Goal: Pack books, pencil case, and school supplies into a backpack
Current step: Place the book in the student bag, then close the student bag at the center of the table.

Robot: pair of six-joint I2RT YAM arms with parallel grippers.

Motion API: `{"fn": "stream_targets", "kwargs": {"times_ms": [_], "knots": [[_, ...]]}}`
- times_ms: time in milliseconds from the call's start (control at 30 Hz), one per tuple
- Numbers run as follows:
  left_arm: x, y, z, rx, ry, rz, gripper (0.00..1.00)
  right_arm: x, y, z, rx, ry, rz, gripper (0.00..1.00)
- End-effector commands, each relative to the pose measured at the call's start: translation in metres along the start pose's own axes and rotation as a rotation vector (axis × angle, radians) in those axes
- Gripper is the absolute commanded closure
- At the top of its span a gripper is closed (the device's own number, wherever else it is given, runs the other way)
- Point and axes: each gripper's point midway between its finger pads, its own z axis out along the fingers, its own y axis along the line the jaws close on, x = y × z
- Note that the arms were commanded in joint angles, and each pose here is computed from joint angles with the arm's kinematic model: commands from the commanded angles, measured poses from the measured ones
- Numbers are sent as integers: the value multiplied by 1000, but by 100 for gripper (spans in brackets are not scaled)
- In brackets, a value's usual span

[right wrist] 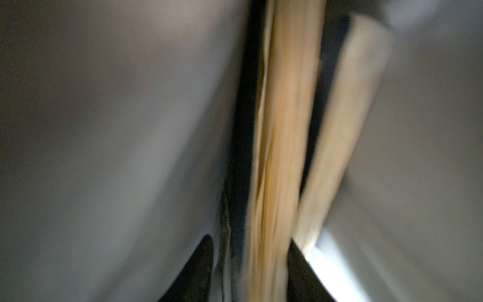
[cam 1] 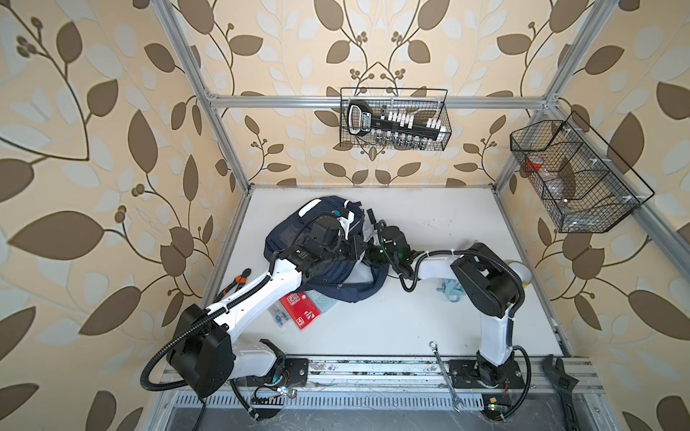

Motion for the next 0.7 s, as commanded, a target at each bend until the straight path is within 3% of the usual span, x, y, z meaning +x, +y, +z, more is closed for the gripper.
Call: {"fn": "stream_targets", "kwargs": {"times_ms": [0, 67, 100, 167, 233, 400, 500, 567, 667], "knots": [[-31, -43, -13, 139, -101, 55, 100, -5, 1, -34, 80, -77, -85, 43], [-30, -41, -10, 128, -89, 50, 100, -6, 0, -55, 123, -112, -125, 35], [-30, -39, -10, 122, -82, 45, 95, -6, -1, -64, 146, -128, -141, 33], [-29, -37, -10, 102, -74, 29, 73, -8, -4, -86, 205, -164, -173, 31], [-30, -32, -14, 64, -78, 10, 57, -7, -5, -107, 235, -199, -197, 30], [-33, -22, -39, -18, -127, -14, 40, 2, -12, -153, 341, -263, -259, 32], [-31, 0, -61, -151, -163, -44, 19, 21, -3, -168, 385, -279, -343, 33], [-24, 27, -81, -289, -192, -90, 14, 42, 7, -169, 394, -268, -413, 34], [1, 65, -102, -446, -176, -188, 24, 80, 17, -156, 392, -217, -498, 38]]}}
